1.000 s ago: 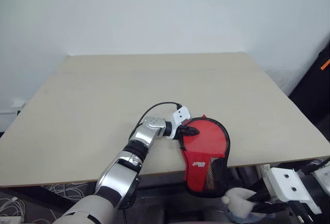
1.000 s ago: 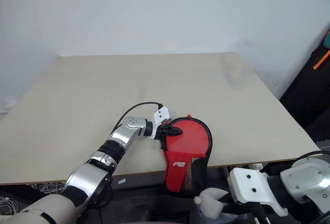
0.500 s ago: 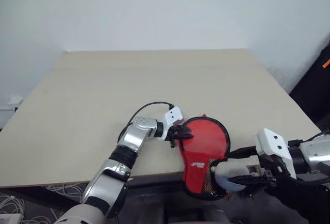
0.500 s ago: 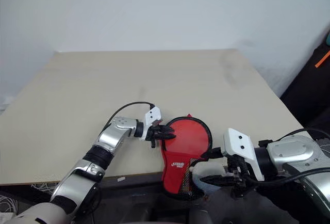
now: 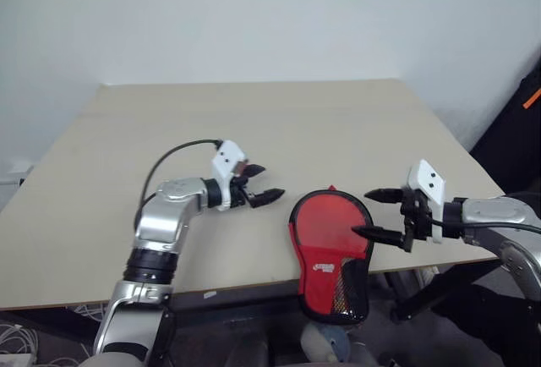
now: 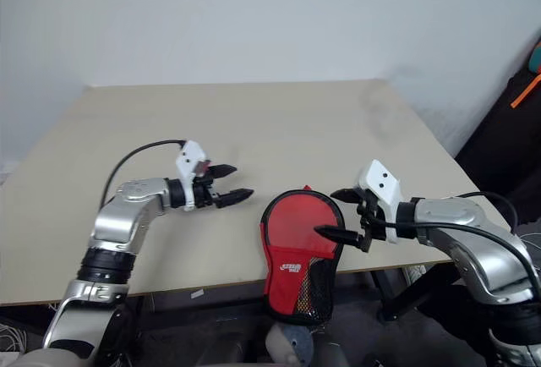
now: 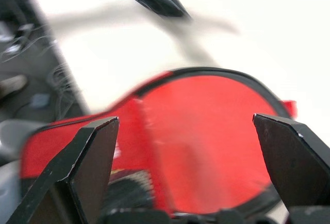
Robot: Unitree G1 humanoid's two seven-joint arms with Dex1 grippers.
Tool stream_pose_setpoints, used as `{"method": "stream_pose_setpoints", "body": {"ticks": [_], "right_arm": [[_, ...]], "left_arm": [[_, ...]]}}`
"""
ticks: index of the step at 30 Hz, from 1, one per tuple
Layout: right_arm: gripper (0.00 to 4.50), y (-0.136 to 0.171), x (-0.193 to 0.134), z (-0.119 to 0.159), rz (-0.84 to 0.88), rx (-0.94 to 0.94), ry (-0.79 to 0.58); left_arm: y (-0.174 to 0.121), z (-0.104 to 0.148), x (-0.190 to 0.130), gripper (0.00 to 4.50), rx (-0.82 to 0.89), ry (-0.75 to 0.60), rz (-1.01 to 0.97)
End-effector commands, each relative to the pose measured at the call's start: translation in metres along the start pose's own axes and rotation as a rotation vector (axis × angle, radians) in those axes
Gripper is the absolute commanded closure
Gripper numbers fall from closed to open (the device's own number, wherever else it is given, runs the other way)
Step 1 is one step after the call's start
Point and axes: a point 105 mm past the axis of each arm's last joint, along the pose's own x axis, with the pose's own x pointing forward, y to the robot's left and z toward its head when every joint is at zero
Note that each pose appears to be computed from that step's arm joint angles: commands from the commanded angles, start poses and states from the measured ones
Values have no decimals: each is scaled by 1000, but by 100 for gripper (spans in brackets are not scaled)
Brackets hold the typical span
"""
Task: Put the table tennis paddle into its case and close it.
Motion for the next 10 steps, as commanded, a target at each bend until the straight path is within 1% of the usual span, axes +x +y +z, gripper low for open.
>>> {"method": "stream_pose_setpoints", "body": {"ticks": [1, 5, 10], "right_arm": [[0, -22, 2, 10, -126, 5, -31], [0, -37, 10, 13, -208, 52, -62], [0, -44, 28, 13, -220, 96, -71]], "left_arm": [[17, 14, -29, 3, -25, -64, 95], [32, 4, -56, 3, -40, -40, 201], [39, -3, -74, 3, -69, -39, 288]]}}
